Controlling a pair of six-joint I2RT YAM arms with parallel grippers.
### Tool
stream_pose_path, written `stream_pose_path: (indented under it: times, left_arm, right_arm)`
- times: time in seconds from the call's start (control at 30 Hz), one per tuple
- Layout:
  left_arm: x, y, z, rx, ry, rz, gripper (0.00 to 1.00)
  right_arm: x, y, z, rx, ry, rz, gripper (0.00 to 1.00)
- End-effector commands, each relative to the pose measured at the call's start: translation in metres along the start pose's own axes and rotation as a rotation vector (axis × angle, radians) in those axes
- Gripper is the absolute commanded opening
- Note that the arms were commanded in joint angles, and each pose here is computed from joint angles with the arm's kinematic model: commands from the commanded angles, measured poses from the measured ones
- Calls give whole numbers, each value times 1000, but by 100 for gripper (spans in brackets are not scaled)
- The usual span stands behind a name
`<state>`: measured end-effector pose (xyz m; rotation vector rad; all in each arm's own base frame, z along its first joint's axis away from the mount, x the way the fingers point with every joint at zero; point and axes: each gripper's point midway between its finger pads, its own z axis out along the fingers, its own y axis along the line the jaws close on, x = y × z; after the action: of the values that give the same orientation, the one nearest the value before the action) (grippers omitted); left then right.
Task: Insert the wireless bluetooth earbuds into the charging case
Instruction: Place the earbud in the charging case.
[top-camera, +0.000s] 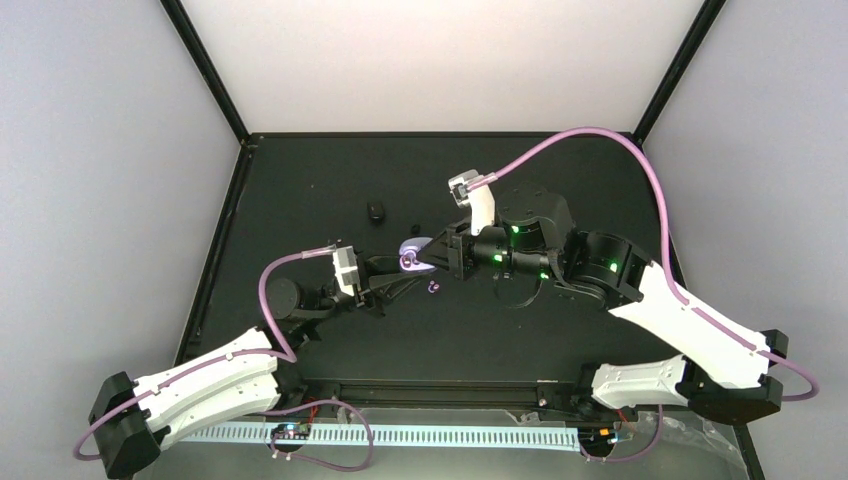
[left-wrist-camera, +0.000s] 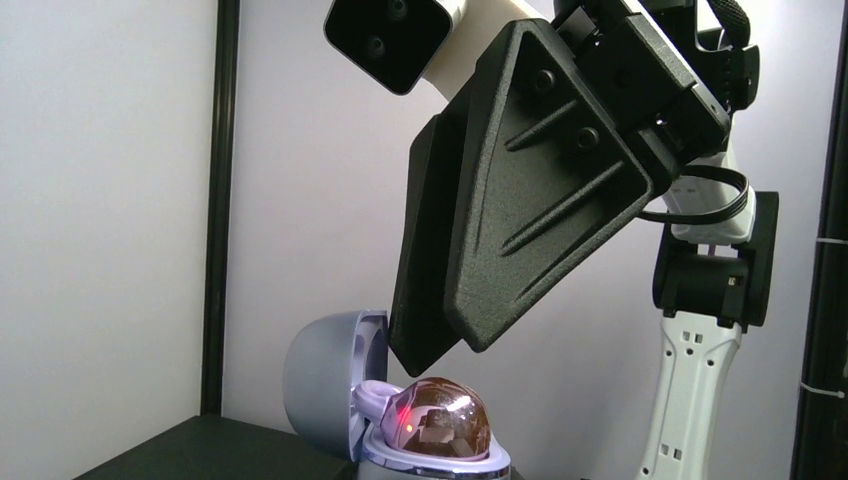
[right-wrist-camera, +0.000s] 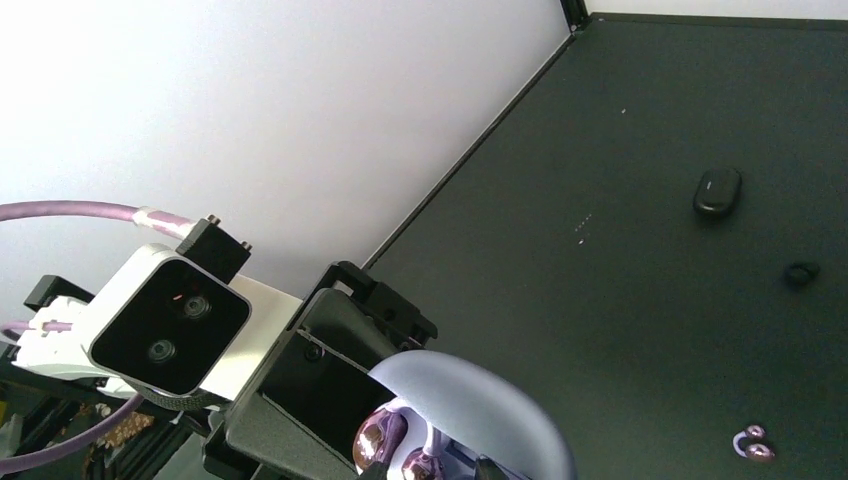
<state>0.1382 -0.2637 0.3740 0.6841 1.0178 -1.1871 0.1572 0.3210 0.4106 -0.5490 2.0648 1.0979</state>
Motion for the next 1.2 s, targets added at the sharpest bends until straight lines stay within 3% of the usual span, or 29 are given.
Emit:
stream_pose_path:
  times: [0.0, 0.47, 1.17]
  left_arm:
    - [-12, -1, 1, -10, -30, 22, 2]
    - [-11, 1, 4, -18, -26, 16, 2]
    - [-8, 8, 6, -50, -15, 14, 2]
  right_arm:
    - [-4, 0, 0, 20, -9, 8, 22]
    - [-1, -5, 9, 49, 4, -7, 20]
    - [4, -8, 14, 96, 18, -43, 10]
